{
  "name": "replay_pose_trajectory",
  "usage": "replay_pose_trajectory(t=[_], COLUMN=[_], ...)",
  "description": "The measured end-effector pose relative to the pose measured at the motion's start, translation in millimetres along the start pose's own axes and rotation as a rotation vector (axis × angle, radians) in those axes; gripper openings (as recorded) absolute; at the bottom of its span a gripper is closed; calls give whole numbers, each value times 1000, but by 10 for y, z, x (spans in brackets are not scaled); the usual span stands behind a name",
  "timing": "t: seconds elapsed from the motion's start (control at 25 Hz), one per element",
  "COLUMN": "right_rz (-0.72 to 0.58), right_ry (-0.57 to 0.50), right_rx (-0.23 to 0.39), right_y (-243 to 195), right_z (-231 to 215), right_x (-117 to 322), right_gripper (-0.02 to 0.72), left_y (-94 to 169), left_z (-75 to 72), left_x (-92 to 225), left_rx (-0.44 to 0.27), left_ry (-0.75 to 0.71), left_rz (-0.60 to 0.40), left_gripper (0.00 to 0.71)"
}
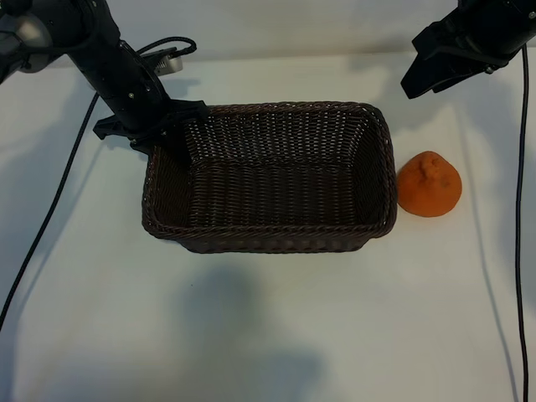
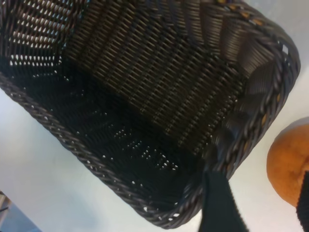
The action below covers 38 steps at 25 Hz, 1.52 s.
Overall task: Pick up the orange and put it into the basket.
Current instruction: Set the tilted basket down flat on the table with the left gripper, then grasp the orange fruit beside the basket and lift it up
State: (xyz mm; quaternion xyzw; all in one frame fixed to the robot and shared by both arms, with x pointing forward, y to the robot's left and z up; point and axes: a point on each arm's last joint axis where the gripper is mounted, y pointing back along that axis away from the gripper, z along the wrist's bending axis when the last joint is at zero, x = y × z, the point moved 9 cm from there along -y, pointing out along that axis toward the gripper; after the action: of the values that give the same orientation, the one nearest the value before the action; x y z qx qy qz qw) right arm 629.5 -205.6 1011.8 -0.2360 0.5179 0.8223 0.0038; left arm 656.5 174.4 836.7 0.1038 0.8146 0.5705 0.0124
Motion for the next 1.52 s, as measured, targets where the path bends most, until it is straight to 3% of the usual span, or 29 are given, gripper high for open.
replay_pose_trajectory(t=[0.28,0.48,0.64,0.8,1.2,1.52], right_rz=[0,0,0,0,0,0], right_ry=[-1,-1,0,0,0,0], right_rx=[0,0,0,0,0,0], right_y=[0,0,0,0,0,0], right_z=[0,0,0,0,0,-1], right_x=[0,0,0,0,0,0], right_gripper=[405,405,405,405,405,405], left_y=[0,2,16,123,836,1176], left_z=[-4,-44,-47,-44,-106,-197], left_x=[-1,-9,-10,-17,35,101], left_rx=[2,24,25,26,22,7], left_ry=[-27,-15,-3,9,8,-21], left_rz=[0,-5,-8,-32,-184,-262], left_gripper=[218,432,539,553,554,555])
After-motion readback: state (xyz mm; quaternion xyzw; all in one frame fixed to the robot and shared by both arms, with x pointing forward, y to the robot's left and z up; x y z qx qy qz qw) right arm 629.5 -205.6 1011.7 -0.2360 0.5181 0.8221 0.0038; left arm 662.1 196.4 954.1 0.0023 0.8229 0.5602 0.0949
